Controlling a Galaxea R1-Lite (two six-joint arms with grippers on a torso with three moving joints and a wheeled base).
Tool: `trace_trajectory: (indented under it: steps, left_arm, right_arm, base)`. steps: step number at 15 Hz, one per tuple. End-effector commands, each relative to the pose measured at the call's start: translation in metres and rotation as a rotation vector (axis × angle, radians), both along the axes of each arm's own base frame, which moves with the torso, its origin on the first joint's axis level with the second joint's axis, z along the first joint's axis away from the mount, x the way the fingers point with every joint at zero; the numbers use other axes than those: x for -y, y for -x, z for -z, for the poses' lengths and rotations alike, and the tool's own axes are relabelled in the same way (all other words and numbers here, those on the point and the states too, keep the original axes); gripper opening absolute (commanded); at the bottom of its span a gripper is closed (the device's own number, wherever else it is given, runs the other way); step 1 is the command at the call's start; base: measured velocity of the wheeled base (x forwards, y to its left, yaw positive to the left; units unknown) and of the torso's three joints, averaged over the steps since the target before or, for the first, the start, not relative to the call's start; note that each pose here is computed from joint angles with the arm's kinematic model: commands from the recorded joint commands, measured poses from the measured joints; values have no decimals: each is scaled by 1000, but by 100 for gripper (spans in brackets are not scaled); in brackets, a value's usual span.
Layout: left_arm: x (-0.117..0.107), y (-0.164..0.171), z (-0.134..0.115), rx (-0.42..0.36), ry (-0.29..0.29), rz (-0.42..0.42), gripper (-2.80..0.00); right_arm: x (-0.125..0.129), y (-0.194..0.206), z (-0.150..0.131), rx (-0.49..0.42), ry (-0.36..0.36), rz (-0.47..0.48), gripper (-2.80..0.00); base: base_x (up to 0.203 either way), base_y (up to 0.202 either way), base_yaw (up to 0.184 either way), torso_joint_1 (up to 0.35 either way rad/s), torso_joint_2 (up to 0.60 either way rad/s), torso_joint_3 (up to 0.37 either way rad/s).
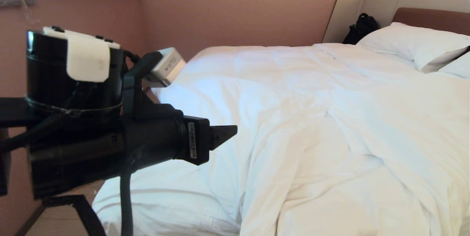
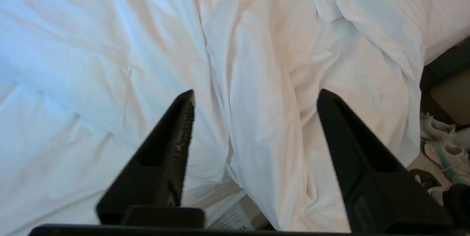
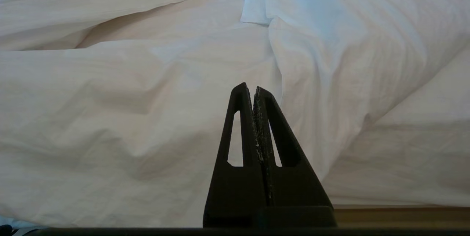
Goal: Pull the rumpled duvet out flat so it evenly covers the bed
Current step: Flatten the corners of the folded blanket
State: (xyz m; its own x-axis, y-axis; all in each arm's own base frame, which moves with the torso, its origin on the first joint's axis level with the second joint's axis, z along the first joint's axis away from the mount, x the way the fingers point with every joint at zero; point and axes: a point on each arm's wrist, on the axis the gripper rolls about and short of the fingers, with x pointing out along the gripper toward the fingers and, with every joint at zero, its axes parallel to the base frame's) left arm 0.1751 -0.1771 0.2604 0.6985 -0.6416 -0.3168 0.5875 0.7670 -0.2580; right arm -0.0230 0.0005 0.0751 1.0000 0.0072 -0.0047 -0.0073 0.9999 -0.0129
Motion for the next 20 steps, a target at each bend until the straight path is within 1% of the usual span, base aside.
trace_trajectory:
  steps: [1,3,5,8,10,14,15,17,20]
  left_arm:
    - [13,-19,-5,12,-7,-9,-280]
    - [25,-35,-6,32,-37,-5,-280]
    - [44,-57,-3,51,-88,1,-280]
    - [74,-100,10,73,-164,3,-280]
    - [88,-127,24,80,-211,3,-280]
    - [121,-173,57,107,-264,19,-280]
    - [129,-182,68,117,-288,28,-280]
    - [140,-192,84,157,-344,55,-280]
    - [159,-191,97,171,-362,92,-280]
  right_arm:
    - [0,0,0,0,1,0,-280]
    - [0,0,0,-1,1,0,-280]
    - [0,0,0,-1,1,0,-280]
    - [0,0,0,-1,1,0,-280]
    - [0,0,0,-1,1,0,-280]
    - [0,0,0,-1,1,0,-280]
    - [0,0,0,-1,1,0,-280]
    - [0,0,0,-3,1,0,-280]
    - [0,0,0,-1,1,0,-280]
  base:
    - [0,0,0,0,0,0]
    - [0,0,0,0,0,0]
    - [0,0,0,0,0,0]
    - [0,0,0,0,0,0]
    - [0,0,0,0,0,0]
    - [0,0,0,0,0,0]
    - [0,0,0,0,0,0]
    - [0,0,0,0,0,0]
    - [0,0,0,0,0,0]
